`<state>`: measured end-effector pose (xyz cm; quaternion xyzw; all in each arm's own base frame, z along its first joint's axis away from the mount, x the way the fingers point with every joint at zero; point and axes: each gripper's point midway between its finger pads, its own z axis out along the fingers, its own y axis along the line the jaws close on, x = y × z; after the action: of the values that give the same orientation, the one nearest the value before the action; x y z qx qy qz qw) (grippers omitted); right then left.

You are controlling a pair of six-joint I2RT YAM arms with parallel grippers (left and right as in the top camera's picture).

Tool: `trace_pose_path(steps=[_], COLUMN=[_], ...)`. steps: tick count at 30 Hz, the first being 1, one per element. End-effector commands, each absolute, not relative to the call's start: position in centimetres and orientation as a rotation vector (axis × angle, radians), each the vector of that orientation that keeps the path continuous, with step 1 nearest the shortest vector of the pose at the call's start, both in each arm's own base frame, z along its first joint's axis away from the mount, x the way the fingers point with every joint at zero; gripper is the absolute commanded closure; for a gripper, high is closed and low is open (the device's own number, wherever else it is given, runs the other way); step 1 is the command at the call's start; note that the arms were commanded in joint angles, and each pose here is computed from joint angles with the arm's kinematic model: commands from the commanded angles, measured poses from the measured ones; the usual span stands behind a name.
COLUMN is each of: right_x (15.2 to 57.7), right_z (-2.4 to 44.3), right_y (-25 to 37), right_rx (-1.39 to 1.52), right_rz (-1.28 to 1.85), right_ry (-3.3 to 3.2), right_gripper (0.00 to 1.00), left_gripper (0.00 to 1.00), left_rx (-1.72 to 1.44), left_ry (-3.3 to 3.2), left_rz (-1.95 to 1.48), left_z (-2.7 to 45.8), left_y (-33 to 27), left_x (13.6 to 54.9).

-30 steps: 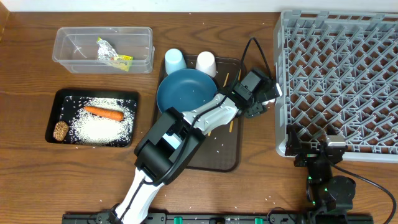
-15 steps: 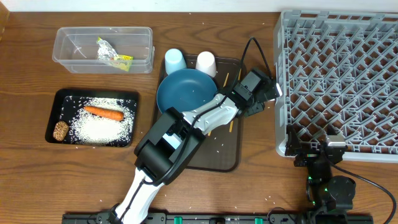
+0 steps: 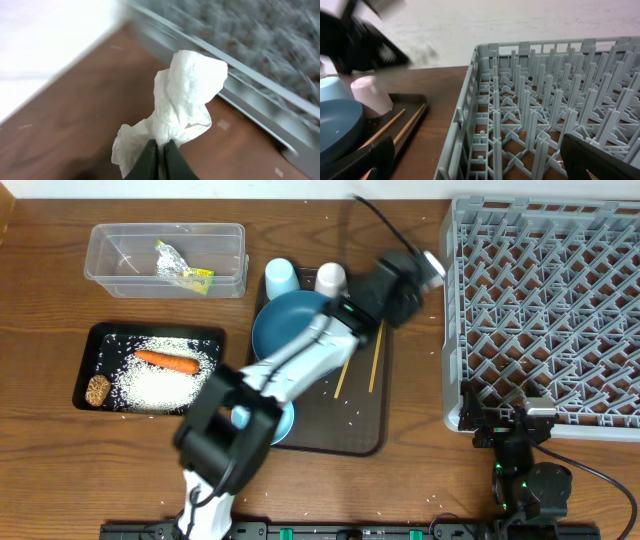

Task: Sort waste into correct bins and load items into the dishwasher rack
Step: 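Carry the tissue left and drop it into the clear plastic bin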

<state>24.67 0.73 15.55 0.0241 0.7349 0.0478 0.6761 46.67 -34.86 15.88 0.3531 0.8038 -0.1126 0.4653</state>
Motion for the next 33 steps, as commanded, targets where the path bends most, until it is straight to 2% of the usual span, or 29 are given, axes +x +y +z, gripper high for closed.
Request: trace_pose_path(steps=[1, 4, 9, 15, 20, 25, 26, 27, 28, 29, 31, 32, 33], right_x=[24.7, 24.7, 24.7, 24.7, 24.7, 24.7, 24.7, 24.7, 24.7, 24.7, 24.7, 24.7, 24.7], right_z=[15.4, 15.4, 15.4, 15.4, 15.4, 15.4, 15.4, 15.4, 15.4, 15.4, 15.4, 15.4, 15.4], right_y=[0.3, 0.3, 0.3, 0.3, 0.3, 0.3, 0.3, 0.3, 0.3, 0.3, 0.3, 0.3, 0.3], right_rx=[0.06, 0.06, 0.06, 0.06, 0.06, 0.06, 0.06, 0.06, 0.06, 0.06, 0.06, 0.06, 0.06], right_rz=[0.088, 0.088, 0.088, 0.088, 0.088, 0.088, 0.088, 0.088, 0.088, 0.088, 0.088, 0.088, 0.088], right_ry=[1.657, 1.657, 1.657, 1.657, 1.657, 1.657, 1.657, 1.657, 1.657, 1.657, 1.657, 1.657, 1.657], right_gripper=[0.01, 0.01, 0.01, 0.01, 0.01, 0.01, 0.01, 0.01, 0.01, 0.01, 0.01, 0.01, 0.01], left_gripper=[0.94, 0.94, 0.94, 0.94, 0.94, 0.93, 0.91, 0.77, 0.5, 0.33, 0.06, 0.01, 0.02], left_rx=[0.555, 0.314, -0.106, -0.489, -0.591, -0.641, -0.646, -0.649, -0.65, -0.65, -0.649, -0.649, -0.65], left_ry=[1.991, 1.986, 1.995, 1.966, 1.947, 1.963, 1.967, 1.971, 1.973, 1.974, 1.973, 1.973, 1.973], left_rz=[-0.29, -0.305, -0.317, -0.291, -0.228, -0.196, -0.193, -0.191, -0.19, -0.191, -0.191, -0.191, -0.191], left_z=[19.9, 21.7, 21.8, 20.8, 20.5, 19.8, 19.7, 19.6, 19.6, 19.6, 19.6, 19.6, 19.6], left_y=[-29.1, -23.4, -12.1, -0.1, 5.8, 8.2, 8.4, 8.5, 8.5, 8.5, 8.5, 8.5, 8.5], left_x=[50.6, 53.8, 57.6, 58.7, 58.3, 57.7, 57.6, 57.5, 57.5, 57.5, 57.5, 57.5, 57.5])
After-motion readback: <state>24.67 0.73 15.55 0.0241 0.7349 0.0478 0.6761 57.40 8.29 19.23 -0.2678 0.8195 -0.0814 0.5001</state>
